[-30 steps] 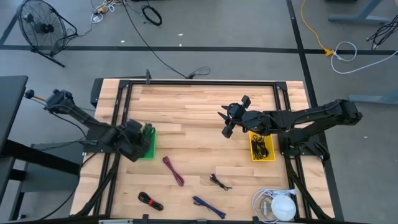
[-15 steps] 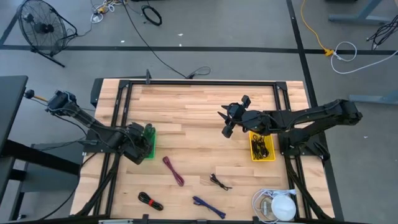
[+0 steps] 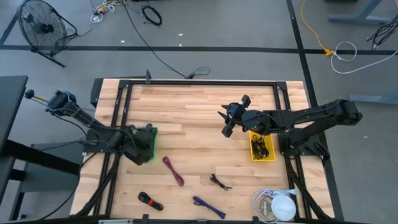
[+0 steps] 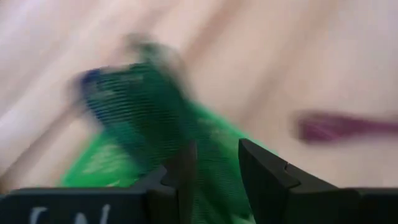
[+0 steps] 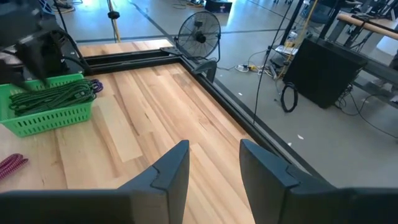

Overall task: Pick & Place USB Port
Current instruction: Put the black charger adaptor into the yellow bin

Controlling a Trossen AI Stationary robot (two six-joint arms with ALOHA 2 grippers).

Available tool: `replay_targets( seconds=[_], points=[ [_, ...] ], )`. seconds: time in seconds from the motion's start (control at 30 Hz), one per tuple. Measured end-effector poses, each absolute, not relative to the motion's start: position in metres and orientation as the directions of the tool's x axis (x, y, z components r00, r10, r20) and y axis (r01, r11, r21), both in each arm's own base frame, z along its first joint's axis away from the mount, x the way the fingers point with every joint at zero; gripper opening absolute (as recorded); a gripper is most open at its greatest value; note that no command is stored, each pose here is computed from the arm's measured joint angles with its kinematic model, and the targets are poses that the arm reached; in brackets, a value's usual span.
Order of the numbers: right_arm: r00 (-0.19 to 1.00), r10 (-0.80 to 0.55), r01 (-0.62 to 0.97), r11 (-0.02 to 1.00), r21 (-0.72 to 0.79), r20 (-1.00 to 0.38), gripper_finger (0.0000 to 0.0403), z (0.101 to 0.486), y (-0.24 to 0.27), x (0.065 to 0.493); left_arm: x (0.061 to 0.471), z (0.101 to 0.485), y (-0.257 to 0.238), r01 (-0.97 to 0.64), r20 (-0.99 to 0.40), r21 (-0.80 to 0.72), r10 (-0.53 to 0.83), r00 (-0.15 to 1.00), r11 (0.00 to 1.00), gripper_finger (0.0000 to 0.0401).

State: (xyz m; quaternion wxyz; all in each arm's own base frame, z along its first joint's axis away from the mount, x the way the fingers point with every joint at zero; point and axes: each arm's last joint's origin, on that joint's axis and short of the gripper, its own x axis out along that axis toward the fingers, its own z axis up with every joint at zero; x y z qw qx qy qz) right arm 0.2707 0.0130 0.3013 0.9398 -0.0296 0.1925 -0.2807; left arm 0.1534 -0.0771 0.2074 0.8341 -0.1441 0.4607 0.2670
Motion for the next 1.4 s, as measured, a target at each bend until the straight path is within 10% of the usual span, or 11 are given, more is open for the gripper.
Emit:
replay_targets(
  seconds=[0.17, 0.37, 1.4],
  points=[
    [0.768, -0.539, 0.525, 0.839, -0.142, -0.345, 0.0141, 0.301, 0.013, 0.271, 0.173, 0.216, -0.099, -0.131, -0.833, -0.195, -0.094, 0.545, 0.972, 0.0122],
    [0.768, -0.539, 0.539, 0.836, -0.104, -0.345, 0.0141, 0.301, 0.013, 0.271, 0.179, 0.229, -0.122, 0.196, -0.716, -0.326, -0.376, 0.589, 0.925, 0.0121],
    [0.785, -0.507, 0.543, 0.840, 0.003, -0.356, 0.0141, 0.301, 0.014, 0.271, 0.178, 0.161, -0.216, 0.245, -0.818, -0.455, -0.510, 0.265, 0.856, 0.0099]
  ],
)
